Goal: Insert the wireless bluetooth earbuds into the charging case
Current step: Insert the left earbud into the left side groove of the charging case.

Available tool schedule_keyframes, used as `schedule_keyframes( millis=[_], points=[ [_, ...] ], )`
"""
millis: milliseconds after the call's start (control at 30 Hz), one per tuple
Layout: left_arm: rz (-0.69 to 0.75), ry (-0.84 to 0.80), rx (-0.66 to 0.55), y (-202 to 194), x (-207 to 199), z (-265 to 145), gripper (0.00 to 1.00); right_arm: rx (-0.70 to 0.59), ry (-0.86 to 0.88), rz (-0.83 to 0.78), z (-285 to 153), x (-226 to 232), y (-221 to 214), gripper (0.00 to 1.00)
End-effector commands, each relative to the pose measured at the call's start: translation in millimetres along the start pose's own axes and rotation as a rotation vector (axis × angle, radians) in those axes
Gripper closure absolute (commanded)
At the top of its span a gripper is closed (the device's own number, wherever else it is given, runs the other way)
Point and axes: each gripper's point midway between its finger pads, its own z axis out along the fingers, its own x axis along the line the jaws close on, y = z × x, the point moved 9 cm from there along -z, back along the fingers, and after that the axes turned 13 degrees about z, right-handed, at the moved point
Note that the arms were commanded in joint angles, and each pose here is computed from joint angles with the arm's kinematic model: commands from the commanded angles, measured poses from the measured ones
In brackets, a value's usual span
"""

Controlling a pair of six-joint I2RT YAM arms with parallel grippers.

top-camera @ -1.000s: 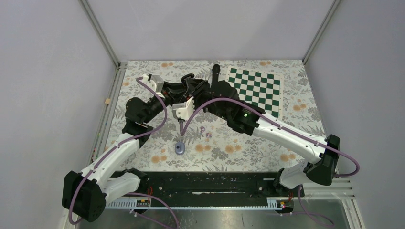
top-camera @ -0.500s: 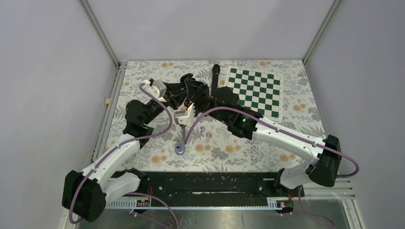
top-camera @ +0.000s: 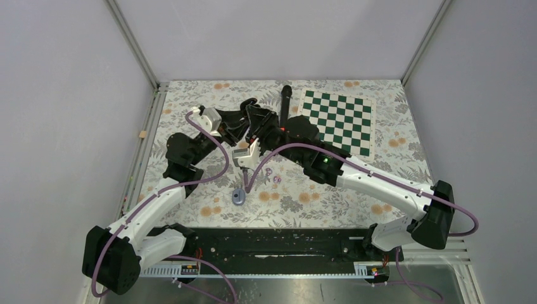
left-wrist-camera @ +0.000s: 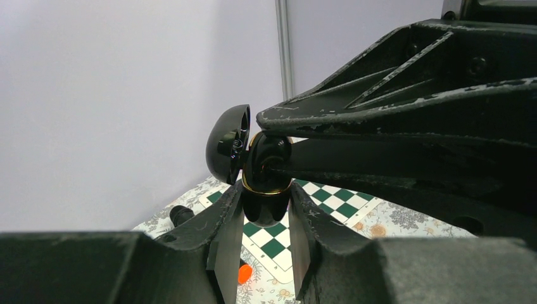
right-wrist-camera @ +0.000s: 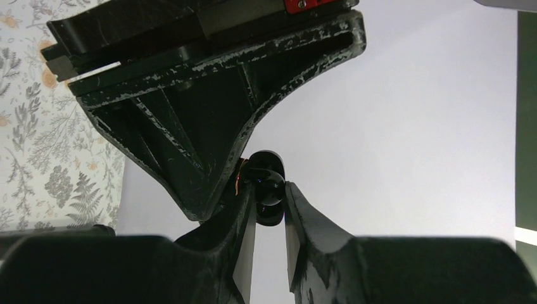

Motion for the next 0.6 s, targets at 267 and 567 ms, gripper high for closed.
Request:
schedule_keyframes(
  millis=[267,567],
  points=[
    [0.100,-0.154,-0.160,34,-13,5,1.00,0.013,0.153,0.088,-17,-7,6,0.71],
    [0.111,-0.166,-0.165,34,-13,5,1.00,0.022,0.194,0.103,-18,-4,6,0.57]
  ],
)
